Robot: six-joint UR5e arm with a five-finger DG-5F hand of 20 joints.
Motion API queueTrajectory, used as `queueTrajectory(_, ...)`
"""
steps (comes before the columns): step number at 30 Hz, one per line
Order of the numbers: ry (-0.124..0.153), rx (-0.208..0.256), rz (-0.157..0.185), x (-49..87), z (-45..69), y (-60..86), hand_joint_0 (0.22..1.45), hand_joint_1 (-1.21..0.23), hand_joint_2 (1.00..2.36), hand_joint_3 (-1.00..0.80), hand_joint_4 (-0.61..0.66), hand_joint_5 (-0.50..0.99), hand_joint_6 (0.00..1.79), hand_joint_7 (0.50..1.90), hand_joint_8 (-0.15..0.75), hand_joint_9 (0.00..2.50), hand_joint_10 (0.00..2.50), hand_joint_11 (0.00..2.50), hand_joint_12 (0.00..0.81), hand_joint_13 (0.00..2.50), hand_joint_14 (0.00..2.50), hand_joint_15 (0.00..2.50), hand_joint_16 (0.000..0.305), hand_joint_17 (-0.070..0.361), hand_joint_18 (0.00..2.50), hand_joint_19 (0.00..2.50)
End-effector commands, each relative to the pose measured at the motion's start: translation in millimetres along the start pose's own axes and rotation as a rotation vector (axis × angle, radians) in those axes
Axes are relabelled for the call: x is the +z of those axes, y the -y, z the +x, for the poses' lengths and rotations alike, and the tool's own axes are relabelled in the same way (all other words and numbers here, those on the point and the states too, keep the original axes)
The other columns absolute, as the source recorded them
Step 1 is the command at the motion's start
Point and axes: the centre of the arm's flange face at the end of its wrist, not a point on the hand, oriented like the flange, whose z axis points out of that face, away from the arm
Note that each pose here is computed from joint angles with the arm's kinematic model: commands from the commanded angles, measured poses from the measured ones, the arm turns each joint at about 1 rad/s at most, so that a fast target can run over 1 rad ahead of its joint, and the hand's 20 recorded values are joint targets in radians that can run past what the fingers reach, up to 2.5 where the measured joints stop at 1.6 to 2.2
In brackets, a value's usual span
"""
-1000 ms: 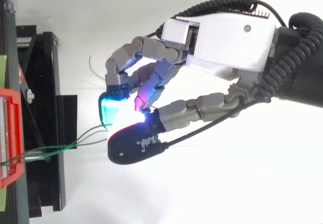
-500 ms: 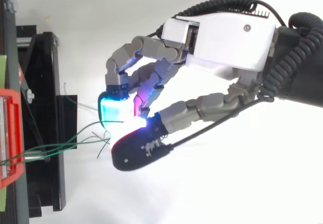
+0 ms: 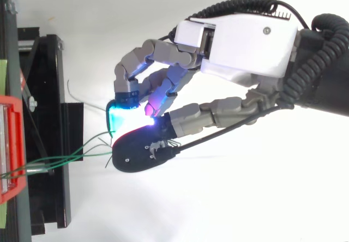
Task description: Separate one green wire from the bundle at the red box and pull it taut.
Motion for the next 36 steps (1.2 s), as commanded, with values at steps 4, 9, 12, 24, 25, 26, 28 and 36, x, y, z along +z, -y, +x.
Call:
queueTrajectory(4, 0.001, 0.000, 0.000, 0.2, -0.6, 0.2, 0.58, -0.62, 1.01, -0.34, 0.11, -0.13, 0.90, 1.08, 0.264, 1.06, 0.01, 0.37, 0.323, 0.66, 0.01, 0.27, 0.051, 0.114, 0.60, 0.53)
queueTrajectory(9, 0.001, 0.000, 0.000, 0.2, -0.6, 0.2, 0.58, -0.67, 1.01, -0.25, 0.11, -0.13, 0.90, 1.10, 0.267, 1.05, 0.01, 0.38, 0.328, 0.66, 0.01, 0.27, 0.051, 0.116, 0.60, 0.53)
queueTrajectory(12, 0.000, 0.000, 0.000, 0.0, 0.5, -0.1, 0.59, -0.69, 1.01, -0.24, 0.10, -0.13, 0.91, 1.08, 0.275, 1.05, 0.01, 0.37, 0.337, 0.67, 0.01, 0.25, 0.054, 0.121, 0.63, 0.51)
queueTrajectory(24, 0.003, 0.002, -0.001, -0.3, -1.1, -0.7, 0.59, -0.72, 1.01, -0.18, 0.07, -0.12, 0.92, 1.04, 0.285, 1.07, 0.01, 0.38, 0.346, 0.69, 0.01, 0.25, 0.056, 0.126, 0.66, 0.50)
queueTrajectory(25, 0.002, 0.002, 0.000, -0.5, -1.1, -0.6, 0.59, -0.72, 1.01, -0.18, 0.07, -0.12, 0.92, 1.04, 0.286, 1.07, 0.01, 0.37, 0.344, 0.69, 0.01, 0.25, 0.056, 0.127, 0.66, 0.49)
queueTrajectory(26, 0.002, 0.002, 0.000, -0.5, -1.1, -0.6, 0.59, -0.72, 1.01, -0.17, 0.07, -0.12, 0.92, 1.04, 0.288, 1.08, 0.01, 0.37, 0.345, 0.69, 0.01, 0.25, 0.056, 0.126, 0.67, 0.50)
queueTrajectory(28, 0.002, 0.002, 0.000, -0.5, -1.1, -0.6, 0.59, -0.72, 1.01, -0.17, 0.07, -0.11, 0.92, 1.04, 0.289, 1.09, 0.01, 0.37, 0.345, 0.69, 0.01, 0.25, 0.056, 0.126, 0.67, 0.50)
queueTrajectory(36, 0.004, 0.004, 0.003, -1.1, 0.5, -0.7, 0.59, -0.73, 1.01, -0.16, 0.07, -0.11, 0.92, 1.06, 0.291, 1.12, 0.01, 0.37, 0.347, 0.71, 0.01, 0.25, 0.056, 0.127, 0.68, 0.50)
